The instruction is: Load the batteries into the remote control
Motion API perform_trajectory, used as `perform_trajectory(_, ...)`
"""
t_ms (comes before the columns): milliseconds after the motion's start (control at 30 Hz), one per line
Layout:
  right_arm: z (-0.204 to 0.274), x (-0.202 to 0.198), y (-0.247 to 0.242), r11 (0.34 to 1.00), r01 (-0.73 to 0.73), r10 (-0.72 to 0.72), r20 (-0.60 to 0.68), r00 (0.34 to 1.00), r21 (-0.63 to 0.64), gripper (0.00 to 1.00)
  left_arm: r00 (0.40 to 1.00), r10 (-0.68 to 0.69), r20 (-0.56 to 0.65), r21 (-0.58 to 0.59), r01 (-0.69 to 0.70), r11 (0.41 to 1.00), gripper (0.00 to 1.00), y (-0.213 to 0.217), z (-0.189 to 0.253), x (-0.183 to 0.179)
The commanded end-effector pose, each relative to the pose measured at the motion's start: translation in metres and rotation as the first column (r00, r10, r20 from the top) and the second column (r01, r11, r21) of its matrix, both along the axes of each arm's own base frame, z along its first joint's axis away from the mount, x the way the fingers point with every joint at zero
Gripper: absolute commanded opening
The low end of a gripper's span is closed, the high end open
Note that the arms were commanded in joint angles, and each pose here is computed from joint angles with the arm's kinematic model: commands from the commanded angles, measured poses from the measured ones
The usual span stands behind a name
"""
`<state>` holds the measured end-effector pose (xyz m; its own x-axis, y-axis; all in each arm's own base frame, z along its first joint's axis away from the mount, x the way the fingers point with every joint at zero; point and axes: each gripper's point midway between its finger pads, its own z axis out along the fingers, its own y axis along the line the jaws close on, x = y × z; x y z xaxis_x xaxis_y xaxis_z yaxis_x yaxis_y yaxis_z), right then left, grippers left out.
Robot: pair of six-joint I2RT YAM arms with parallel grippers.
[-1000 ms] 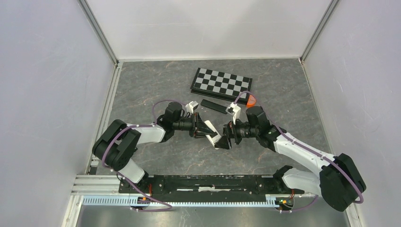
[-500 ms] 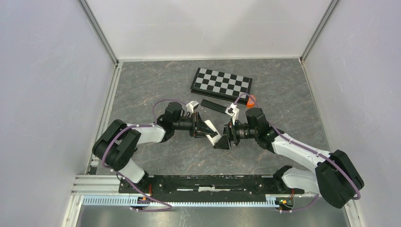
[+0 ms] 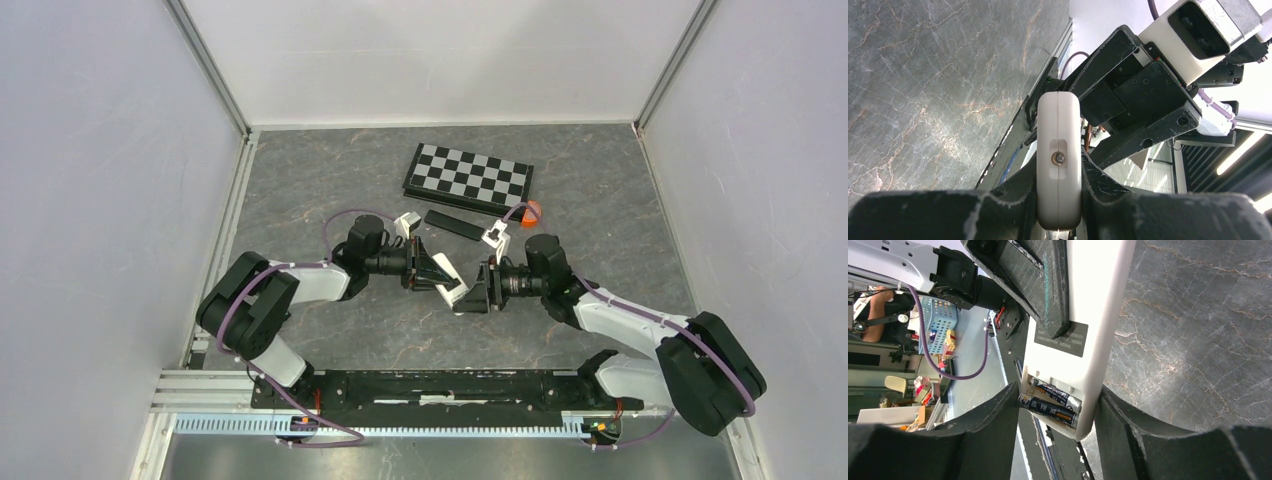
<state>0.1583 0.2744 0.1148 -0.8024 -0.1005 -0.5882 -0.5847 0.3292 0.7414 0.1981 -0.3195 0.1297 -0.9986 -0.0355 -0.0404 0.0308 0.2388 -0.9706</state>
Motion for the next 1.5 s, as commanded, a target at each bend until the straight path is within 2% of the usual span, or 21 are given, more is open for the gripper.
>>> perform_trajectory(0,0.019,-0.004,0.006,0.994,-0.049,0.046,0.032,0.998,0.095,0.52,0.997,-0.050,0.062,-0.063,0.054,0.997,0.02,-0.001,0.019,-0.005)
perform_trajectory(133,0.021,-0.005,0.007,0.993,-0.057,0.054,0.040,0.998,0.100,0.52,0.995,-0.067,0.070,-0.081,0.072,0.994,0.02,0.000,0.027,-0.008)
perform_trajectory(167,0.021,-0.005,0.007,0.993,-0.060,0.056,0.041,0.998,0.100,0.55,0.995,-0.069,0.073,-0.086,0.075,0.994,0.02,0.000,0.028,-0.008)
perform_trajectory(300,0.027,-0.006,0.006,0.990,-0.063,0.055,0.059,0.997,0.127,0.84,0.994,-0.072,0.081,-0.096,0.079,0.992,0.02,0.000,0.033,-0.007)
perform_trajectory(367,0.031,-0.006,0.006,0.987,-0.061,0.052,0.063,0.997,0.149,0.90,0.994,-0.070,0.081,-0.096,0.078,0.992,0.02,0.001,0.033,-0.007)
perform_trajectory(433,0.035,-0.008,0.006,0.983,-0.063,0.054,0.057,0.997,0.170,0.91,0.994,-0.069,0.080,-0.097,0.076,0.992,0.02,0.001,0.033,-0.006)
perform_trajectory(667,0.034,-0.010,0.004,0.980,-0.061,0.058,0.021,0.998,0.190,0.73,0.995,-0.065,0.079,-0.100,0.073,0.992,0.02,0.001,0.034,-0.005)
perform_trajectory(933,0.027,-0.006,0.006,0.984,-0.044,0.045,-0.007,0.999,0.175,0.60,0.995,-0.063,0.077,-0.103,0.071,0.992,0.02,0.001,0.035,-0.005)
perform_trajectory(1200,0.017,-0.005,0.004,0.988,-0.024,0.030,-0.033,0.999,0.155,0.42,0.994,-0.069,0.089,-0.112,0.079,0.991,0.02,0.002,0.037,-0.007)
perform_trajectory(1367,0.016,-0.006,0.004,0.987,-0.035,0.037,-0.014,0.999,0.157,0.39,0.993,-0.075,0.092,-0.116,0.085,0.990,0.02,0.003,0.039,-0.009)
perform_trajectory(1400,0.018,-0.005,0.003,0.987,-0.035,0.037,-0.009,0.999,0.159,0.41,0.993,-0.073,0.093,-0.116,0.084,0.990,0.02,0.003,0.039,-0.009)
perform_trajectory(1467,0.023,-0.004,0.003,0.984,-0.032,0.031,0.010,0.999,0.176,0.50,0.992,-0.071,0.100,-0.116,0.082,0.990,0.02,0.004,0.040,-0.009)
